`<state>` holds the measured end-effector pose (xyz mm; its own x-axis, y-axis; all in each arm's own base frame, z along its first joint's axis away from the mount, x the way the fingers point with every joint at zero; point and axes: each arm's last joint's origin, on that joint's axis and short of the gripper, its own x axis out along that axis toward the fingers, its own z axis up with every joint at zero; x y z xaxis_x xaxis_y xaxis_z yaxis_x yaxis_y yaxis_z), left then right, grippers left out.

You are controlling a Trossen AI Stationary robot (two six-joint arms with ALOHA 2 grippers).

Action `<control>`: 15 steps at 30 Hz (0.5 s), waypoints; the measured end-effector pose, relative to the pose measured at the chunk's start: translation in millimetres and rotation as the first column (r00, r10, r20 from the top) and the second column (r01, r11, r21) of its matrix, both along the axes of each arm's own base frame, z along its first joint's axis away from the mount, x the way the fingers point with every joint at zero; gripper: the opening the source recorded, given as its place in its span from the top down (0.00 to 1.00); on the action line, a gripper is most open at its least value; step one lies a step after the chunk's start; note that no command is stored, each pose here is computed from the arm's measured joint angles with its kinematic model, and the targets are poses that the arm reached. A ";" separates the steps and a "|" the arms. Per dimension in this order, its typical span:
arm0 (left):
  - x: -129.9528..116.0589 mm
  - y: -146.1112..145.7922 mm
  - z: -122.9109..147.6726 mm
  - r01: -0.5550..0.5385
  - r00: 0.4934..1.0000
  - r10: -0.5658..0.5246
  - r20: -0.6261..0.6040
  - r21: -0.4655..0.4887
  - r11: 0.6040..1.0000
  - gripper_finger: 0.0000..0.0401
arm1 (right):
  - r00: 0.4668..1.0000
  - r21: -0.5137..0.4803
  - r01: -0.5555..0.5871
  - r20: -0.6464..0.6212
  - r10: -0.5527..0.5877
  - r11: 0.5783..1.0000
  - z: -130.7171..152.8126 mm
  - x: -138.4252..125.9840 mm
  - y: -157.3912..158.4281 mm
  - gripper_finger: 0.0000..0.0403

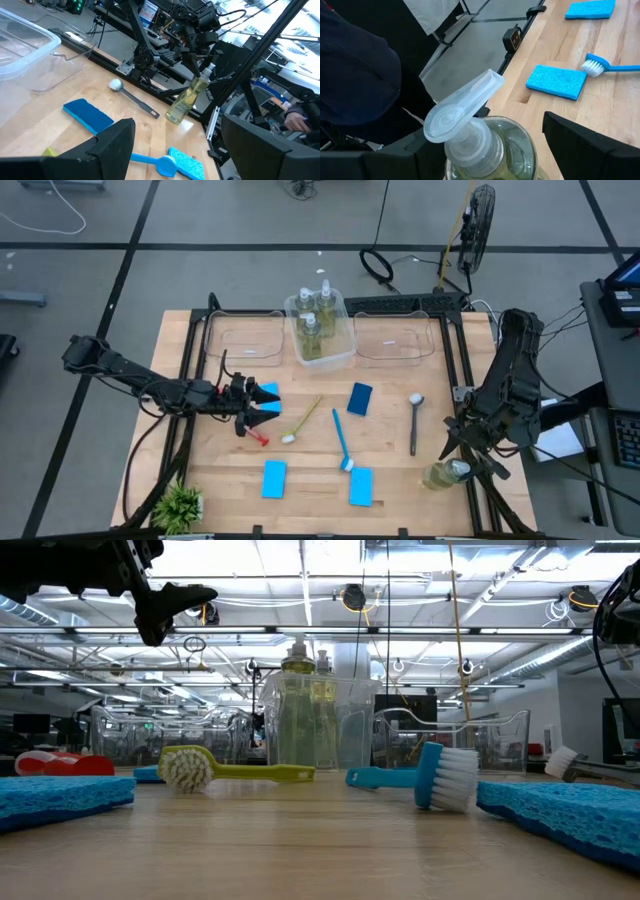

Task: Pick & Place Kitchen Sink Supplies
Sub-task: Put the green soap dispenser into the transparent white bin

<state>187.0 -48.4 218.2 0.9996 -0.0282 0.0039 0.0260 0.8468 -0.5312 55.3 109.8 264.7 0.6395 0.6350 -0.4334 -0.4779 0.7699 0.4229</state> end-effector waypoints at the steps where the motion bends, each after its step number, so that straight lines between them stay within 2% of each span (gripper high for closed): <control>1: 0.0 0.0 0.0 0.000 1.000 0.000 0.000 0.001 1.000 0.26 | 1.000 -0.002 -0.001 0.002 0.001 1.000 0.0 0.0 0.0 0.27; 15: 0.0 0.0 0.0 0.000 1.000 0.000 0.000 0.004 1.000 0.26 | 0.999 -0.027 -0.017 0.026 0.018 0.999 0.0 0.0 0.0 0.27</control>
